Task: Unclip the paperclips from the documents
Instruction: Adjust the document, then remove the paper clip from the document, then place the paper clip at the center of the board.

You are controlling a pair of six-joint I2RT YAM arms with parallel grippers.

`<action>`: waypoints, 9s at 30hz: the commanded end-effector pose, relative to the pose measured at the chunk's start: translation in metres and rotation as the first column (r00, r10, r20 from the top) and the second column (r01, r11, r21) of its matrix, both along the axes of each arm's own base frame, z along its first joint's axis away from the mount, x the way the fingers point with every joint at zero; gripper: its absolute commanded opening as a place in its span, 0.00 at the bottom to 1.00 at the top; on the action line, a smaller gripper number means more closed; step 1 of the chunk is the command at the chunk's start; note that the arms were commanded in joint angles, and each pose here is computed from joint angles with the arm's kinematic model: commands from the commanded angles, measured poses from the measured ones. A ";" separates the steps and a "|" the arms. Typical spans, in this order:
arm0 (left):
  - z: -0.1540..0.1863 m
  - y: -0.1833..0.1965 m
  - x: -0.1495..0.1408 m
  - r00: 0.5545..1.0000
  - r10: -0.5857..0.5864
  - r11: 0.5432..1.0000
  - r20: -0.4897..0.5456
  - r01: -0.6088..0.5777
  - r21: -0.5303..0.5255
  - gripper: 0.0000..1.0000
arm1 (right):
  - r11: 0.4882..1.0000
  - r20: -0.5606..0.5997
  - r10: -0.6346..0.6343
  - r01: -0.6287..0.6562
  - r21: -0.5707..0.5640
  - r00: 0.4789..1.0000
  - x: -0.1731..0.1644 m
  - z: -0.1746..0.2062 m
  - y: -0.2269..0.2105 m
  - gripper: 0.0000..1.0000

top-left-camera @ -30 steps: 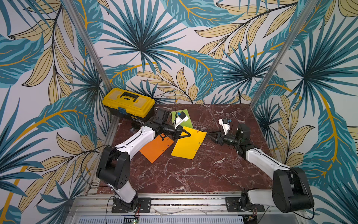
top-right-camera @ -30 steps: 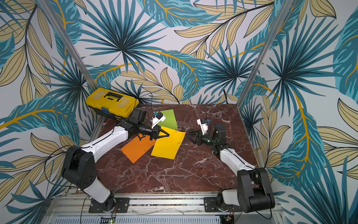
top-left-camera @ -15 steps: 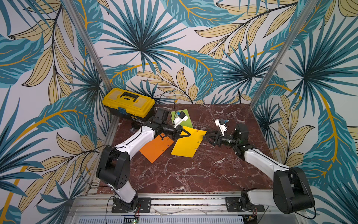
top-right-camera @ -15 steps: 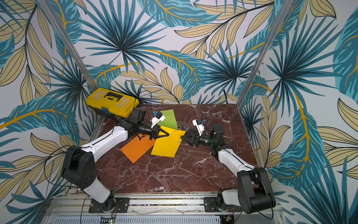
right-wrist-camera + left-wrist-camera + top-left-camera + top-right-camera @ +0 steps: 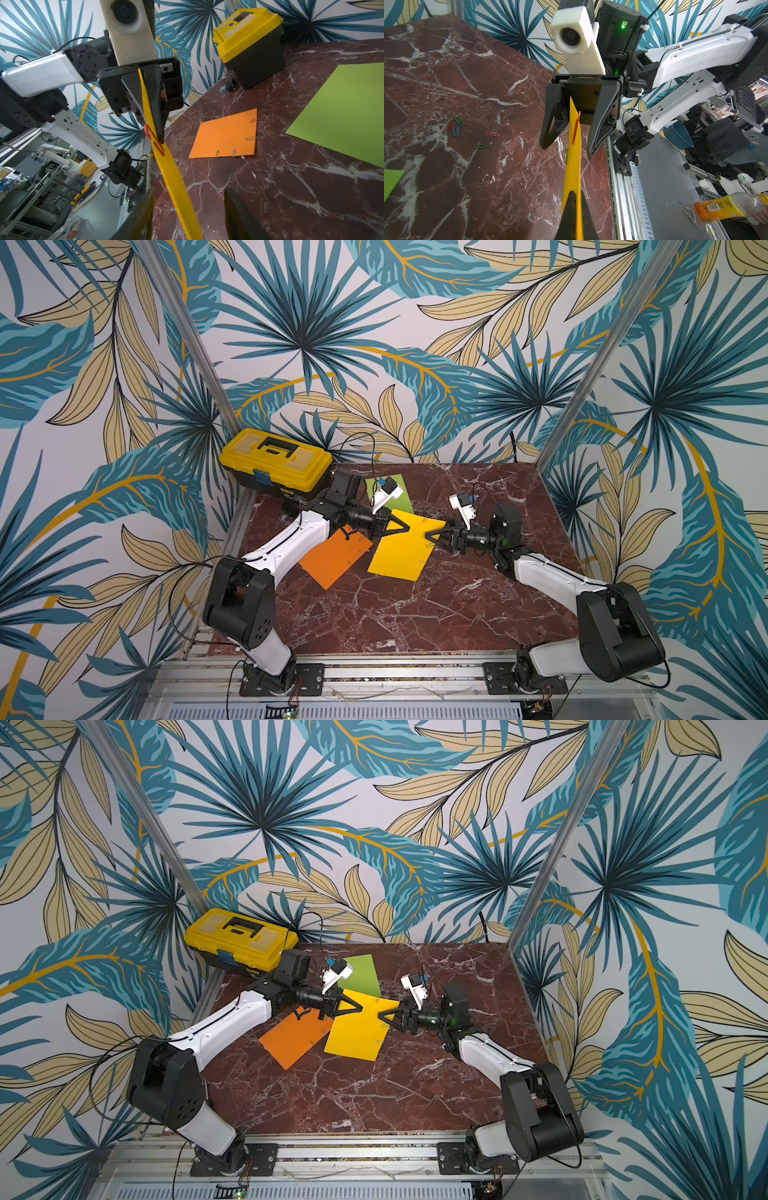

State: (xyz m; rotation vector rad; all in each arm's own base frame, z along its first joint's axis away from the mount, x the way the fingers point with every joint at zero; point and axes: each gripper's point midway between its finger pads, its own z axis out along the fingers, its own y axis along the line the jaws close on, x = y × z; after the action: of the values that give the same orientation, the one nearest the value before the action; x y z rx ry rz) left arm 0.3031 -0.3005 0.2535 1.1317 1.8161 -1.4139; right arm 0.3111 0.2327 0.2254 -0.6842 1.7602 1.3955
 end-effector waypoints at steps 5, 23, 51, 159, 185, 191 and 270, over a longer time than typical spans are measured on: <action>0.021 0.003 0.001 0.998 -0.006 0.999 0.060 0.008 -0.039 0.00 | 0.997 0.023 0.079 -0.080 0.023 0.997 -0.013 0.011 0.014 0.31; 0.016 0.004 0.003 1.000 -0.008 0.999 0.004 0.009 -0.044 0.08 | 0.992 -0.005 0.104 -0.104 -0.072 0.995 -0.019 0.003 0.014 0.00; -0.001 0.003 -0.011 0.999 -0.019 1.000 -0.035 0.019 -0.005 0.00 | 0.955 -0.002 0.050 -0.048 -0.294 0.999 -0.013 0.004 0.006 0.47; -0.030 -0.002 -0.020 0.993 -0.067 0.995 -0.092 0.073 0.063 0.00 | 0.916 -0.004 0.195 -0.184 -0.358 0.981 -0.006 0.022 0.021 0.00; -0.029 -0.001 -0.019 0.996 -0.054 0.995 -0.066 0.060 0.082 0.00 | 0.892 -0.035 -0.120 0.092 -0.443 0.992 0.051 -0.007 -0.015 0.00; -0.028 0.000 -0.019 0.997 -0.052 0.995 -0.061 0.057 0.083 0.00 | 0.840 -0.097 -0.277 0.191 -0.508 0.956 0.072 -0.032 -0.040 0.00; -0.011 0.004 -0.004 0.996 -0.033 0.998 -0.082 0.037 0.044 0.00 | 0.854 -0.184 -0.451 0.363 -0.371 0.873 0.052 -0.075 -0.076 0.43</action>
State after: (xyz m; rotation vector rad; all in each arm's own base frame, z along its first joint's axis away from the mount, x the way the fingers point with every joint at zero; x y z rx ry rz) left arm 0.2951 -0.2955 0.2330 1.1539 1.9239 -1.4335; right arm 0.3654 0.1405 0.1223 -0.1821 2.3929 0.8267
